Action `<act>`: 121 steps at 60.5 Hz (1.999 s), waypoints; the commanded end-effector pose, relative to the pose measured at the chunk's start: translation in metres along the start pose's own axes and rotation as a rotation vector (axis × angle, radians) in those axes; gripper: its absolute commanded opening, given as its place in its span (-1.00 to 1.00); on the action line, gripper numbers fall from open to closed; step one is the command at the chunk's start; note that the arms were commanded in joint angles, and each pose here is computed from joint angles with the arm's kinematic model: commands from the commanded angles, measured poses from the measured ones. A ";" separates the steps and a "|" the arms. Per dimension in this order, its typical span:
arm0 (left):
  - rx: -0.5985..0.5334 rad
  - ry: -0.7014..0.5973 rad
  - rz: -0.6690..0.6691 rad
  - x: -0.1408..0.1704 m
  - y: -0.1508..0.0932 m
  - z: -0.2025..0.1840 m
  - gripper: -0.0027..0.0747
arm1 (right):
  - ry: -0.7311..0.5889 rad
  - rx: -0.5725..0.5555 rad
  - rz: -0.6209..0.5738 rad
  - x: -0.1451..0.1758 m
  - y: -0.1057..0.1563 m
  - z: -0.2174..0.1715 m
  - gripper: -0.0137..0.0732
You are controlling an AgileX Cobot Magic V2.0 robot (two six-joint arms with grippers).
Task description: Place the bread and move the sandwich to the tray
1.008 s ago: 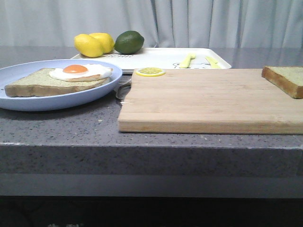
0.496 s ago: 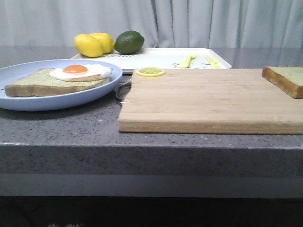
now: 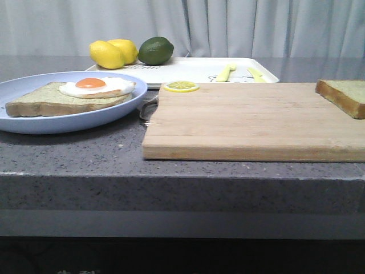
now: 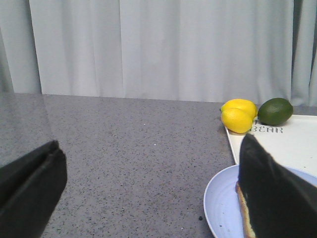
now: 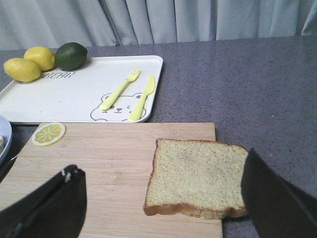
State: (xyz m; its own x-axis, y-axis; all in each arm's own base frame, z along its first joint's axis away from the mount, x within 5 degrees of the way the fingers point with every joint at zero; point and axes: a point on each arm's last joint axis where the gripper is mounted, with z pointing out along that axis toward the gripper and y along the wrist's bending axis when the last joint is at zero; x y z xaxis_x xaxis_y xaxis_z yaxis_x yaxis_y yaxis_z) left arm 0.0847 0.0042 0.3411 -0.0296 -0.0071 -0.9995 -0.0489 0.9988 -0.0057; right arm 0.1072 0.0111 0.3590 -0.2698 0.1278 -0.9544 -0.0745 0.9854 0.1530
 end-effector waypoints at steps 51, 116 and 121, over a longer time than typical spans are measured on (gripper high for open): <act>0.081 -0.101 0.001 -0.016 -0.007 0.000 0.86 | 0.560 0.152 0.310 -0.041 -0.117 0.178 0.79; 0.081 -0.101 0.001 -0.016 -0.007 0.000 0.86 | 0.436 -0.186 0.494 -0.075 -0.094 0.170 -0.82; 0.081 -0.101 0.001 -0.016 -0.007 0.000 0.86 | 0.353 -0.306 0.574 -0.090 -0.073 0.165 -0.82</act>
State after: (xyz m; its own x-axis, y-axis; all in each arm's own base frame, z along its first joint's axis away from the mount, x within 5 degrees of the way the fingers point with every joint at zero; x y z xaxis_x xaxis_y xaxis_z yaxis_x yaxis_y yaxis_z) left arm 0.0848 -0.0015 0.3412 -0.0295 -0.0051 -0.9996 0.0183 0.9998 -0.0057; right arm 0.3029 -0.0717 0.3498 -0.7265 0.4610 -0.5096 0.0479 0.7737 0.6317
